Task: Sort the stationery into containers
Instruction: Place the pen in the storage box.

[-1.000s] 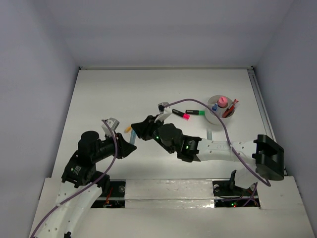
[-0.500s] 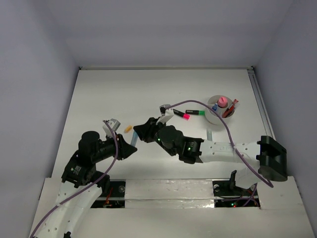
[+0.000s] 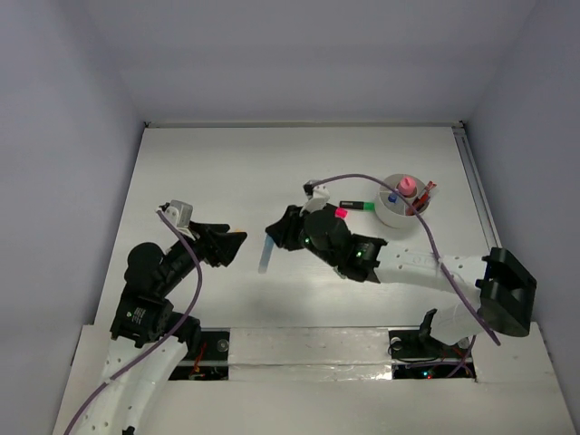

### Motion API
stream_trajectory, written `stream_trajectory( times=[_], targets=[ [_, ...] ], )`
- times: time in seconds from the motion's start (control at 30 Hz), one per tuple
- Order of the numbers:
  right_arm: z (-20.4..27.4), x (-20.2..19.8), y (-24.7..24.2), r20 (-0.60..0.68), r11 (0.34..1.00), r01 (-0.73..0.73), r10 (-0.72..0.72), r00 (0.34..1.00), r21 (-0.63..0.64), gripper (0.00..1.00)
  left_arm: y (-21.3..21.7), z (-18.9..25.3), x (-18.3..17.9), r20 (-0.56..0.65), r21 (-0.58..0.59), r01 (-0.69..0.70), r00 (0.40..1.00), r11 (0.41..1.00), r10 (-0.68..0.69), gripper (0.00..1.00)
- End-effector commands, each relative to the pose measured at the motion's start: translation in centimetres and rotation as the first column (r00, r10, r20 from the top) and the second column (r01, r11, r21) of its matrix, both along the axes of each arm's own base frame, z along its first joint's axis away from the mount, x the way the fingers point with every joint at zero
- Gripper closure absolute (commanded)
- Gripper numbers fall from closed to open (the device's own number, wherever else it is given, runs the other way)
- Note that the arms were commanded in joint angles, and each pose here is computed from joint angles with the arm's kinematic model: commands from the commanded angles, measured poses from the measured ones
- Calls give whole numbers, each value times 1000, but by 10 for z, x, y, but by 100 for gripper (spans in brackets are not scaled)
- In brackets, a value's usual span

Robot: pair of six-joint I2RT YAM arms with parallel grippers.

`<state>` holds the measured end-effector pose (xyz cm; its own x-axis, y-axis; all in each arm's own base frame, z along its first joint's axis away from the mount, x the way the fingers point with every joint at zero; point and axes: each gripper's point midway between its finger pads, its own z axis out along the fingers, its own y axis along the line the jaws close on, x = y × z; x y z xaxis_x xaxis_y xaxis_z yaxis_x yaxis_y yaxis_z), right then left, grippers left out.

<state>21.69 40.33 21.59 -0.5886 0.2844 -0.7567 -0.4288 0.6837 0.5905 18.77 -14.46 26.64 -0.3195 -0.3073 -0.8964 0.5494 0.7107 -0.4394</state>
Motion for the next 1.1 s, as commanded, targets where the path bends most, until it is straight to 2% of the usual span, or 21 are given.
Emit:
stream_trajectory(
  times=[0.0,0.17,0.3,0.4,0.47,0.5,0.6,0.77,0.93,1.07],
  targets=[
    [35,41,-24,48,995,73,-77,996,72,100,4,37,4,124,-48,-27,992,999,32,45],
    [54,84,-68,96,975,210,-217,972,76,100,4,37,4,126,-47,-30,991,998,35,43],
    [68,119,-137,199,916,400,-386,901,-36,100,4,37,3,128,-51,-26,991,998,33,43],
    [80,143,-205,281,810,577,-532,799,-107,100,3,37,3,129,-49,-20,991,999,26,43],
    [90,151,-237,303,767,634,-582,754,-102,100,3,37,2,131,-50,-19,991,999,25,44],
    [94,159,-263,323,724,681,-621,714,-114,100,2,38,2,132,-51,-15,991,999,22,44],
    [104,171,-293,358,670,730,-654,666,-134,100,2,38,2,132,-51,-14,991,999,20,45],
    [114,194,-343,427,532,823,-709,561,-197,100,2,37,2,132,-51,-9,991,999,16,46],
    [92,222,-358,449,471,824,-690,567,-315,100,1,38,1,135,-51,-4,991,999,11,47],
    [85,235,-365,470,439,828,-682,560,-349,100,0,37,0,134,-49,3,991,999,4,47]
  ],
)
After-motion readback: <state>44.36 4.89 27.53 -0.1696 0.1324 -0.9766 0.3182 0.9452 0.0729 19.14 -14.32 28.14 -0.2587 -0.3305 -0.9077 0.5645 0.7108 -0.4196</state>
